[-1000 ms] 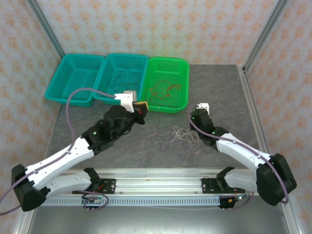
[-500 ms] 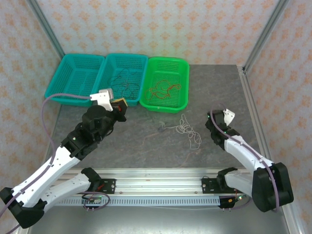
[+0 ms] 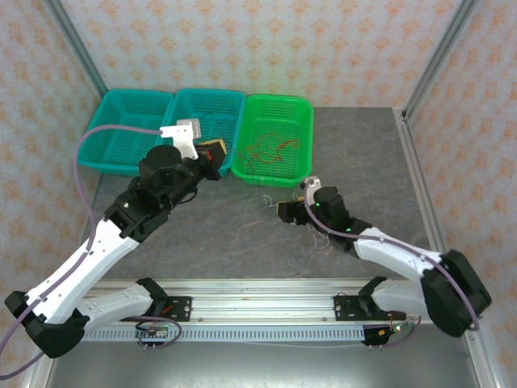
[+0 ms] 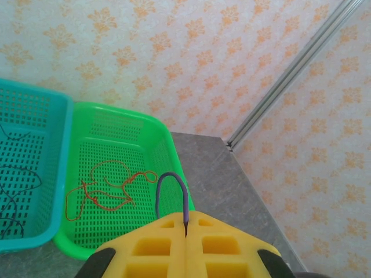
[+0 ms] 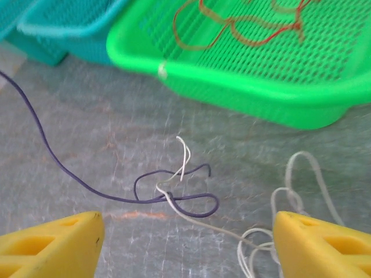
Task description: Untangle the cables
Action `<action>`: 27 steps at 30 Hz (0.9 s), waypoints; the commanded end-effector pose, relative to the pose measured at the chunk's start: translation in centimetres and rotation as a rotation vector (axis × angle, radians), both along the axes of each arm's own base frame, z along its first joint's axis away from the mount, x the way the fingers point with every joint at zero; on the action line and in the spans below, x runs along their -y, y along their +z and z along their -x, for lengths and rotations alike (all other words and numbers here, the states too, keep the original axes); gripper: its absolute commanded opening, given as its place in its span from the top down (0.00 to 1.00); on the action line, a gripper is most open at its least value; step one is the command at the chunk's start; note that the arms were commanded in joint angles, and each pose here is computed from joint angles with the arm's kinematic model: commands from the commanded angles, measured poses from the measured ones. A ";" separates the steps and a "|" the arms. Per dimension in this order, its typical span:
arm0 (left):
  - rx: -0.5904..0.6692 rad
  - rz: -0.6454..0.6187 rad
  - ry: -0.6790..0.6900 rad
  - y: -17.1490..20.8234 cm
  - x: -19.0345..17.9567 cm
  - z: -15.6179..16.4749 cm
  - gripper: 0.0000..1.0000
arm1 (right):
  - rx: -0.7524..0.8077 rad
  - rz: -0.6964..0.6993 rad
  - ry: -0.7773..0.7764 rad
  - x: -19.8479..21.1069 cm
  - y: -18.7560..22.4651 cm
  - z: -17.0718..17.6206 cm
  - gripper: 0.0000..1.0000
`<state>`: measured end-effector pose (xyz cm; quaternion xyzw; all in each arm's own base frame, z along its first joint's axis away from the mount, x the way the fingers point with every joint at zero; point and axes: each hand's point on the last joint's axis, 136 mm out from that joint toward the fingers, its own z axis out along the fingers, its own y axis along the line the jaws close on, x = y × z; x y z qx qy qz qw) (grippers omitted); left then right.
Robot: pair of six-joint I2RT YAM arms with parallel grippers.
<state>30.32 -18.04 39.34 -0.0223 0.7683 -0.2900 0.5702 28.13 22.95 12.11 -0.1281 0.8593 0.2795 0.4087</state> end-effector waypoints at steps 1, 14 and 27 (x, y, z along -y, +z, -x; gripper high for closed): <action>0.031 -0.003 -0.004 1.9 -0.6 0.7 1.00 | 0.097 0.001 0.020 -1.0 -0.6 -1.0 0.23; 0.037 -0.088 0.166 3.4 -5.1 1.8 1.00 | 0.101 0.133 -0.203 0.5 -5.8 -5.6 0.72; 0.085 -0.160 0.672 7.9 -19.4 3.8 1.00 | -0.225 0.118 -1.014 16.0 -10.9 -1.7 1.00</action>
